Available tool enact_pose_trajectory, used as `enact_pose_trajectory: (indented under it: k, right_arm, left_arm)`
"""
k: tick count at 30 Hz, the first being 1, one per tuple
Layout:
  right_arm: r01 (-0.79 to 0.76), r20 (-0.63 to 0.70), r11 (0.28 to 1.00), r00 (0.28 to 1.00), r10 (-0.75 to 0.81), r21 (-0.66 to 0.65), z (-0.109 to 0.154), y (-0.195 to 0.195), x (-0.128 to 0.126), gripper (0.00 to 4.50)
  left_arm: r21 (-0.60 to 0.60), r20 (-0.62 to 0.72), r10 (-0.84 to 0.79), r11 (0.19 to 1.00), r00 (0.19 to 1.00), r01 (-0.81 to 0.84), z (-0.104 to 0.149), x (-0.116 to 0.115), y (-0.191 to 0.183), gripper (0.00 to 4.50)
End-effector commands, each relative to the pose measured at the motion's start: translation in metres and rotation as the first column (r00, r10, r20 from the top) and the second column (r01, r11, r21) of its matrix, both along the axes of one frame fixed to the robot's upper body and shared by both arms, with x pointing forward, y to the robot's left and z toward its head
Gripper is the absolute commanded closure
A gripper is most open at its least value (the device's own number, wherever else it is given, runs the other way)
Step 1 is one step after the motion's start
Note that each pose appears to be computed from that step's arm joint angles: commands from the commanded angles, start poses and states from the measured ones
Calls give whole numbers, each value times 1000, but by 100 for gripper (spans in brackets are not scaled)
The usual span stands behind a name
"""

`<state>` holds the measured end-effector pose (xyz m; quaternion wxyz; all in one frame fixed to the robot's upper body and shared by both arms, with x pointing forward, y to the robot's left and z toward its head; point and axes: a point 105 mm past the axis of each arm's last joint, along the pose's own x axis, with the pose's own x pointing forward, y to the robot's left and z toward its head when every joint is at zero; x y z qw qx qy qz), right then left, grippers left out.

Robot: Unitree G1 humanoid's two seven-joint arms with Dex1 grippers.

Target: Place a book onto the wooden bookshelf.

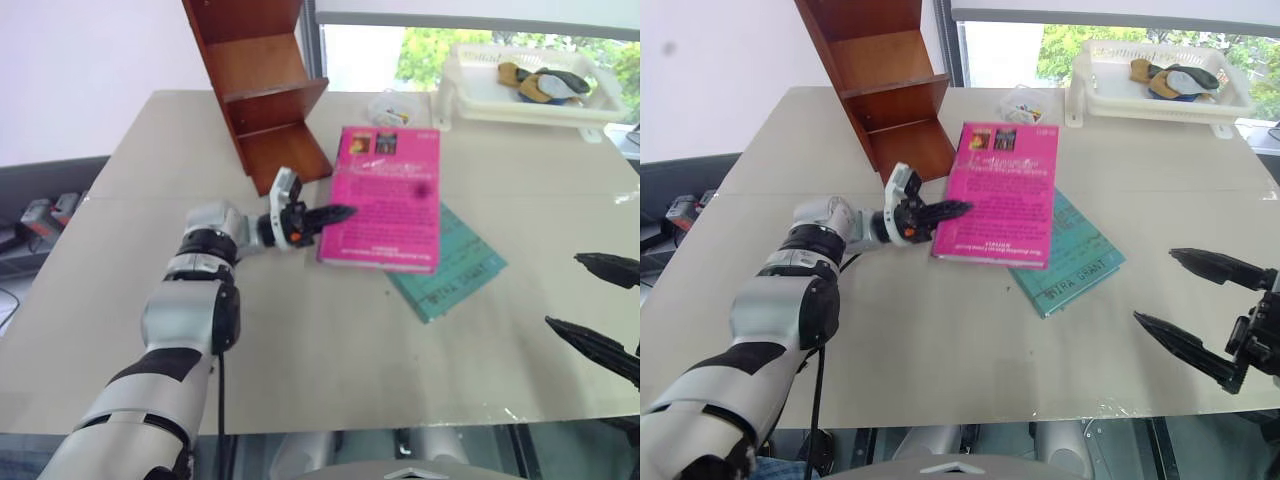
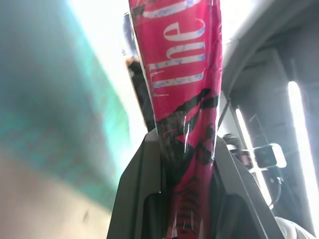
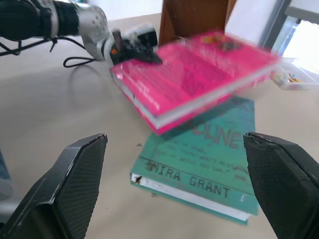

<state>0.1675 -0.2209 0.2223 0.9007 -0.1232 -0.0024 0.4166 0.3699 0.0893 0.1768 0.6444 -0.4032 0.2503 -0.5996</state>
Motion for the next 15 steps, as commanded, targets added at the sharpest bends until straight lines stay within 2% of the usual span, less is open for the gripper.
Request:
enact_pose_trajectory:
  k: [1, 2, 4, 6, 9, 11, 15]
  right_arm:
    - [-3, 43, 1000, 999, 4, -20, 7, -2, 5, 0]
    - [-2, 46, 1000, 999, 3, -19, 6, -3, 8, 0]
    - [-1, 57, 1000, 998, 1, -13, 7, -5, 13, 0]
    - [5, 73, 1000, 997, -5, -9, 9, -10, 18, 0]
    - [25, 99, 1000, 995, -25, 5, 13, -19, 24, 0]
    - [35, 111, 999, 993, -37, 13, 15, -24, 27, 0]
    - [38, 130, 999, 991, -40, 19, 18, -28, 32, 0]
  left_arm:
    - [-21, 319, 24, 1000, 947, -18, 50, 4, -28, 412]
    - [7, 427, 15, 1000, 904, -20, 61, 1, -40, 412]
    - [69, 655, -33, 997, 755, -17, 82, -13, -63, 412]
    - [97, 779, -26, 992, 627, -79, 95, -17, -77, 412]
    - [114, 908, -7, 967, 420, -229, 111, -11, -92, 412]
    - [101, 979, -34, 936, 202, -336, 123, -6, -99, 412]
    - [34, 988, -95, 902, -121, -430, 151, -5, -109, 412]
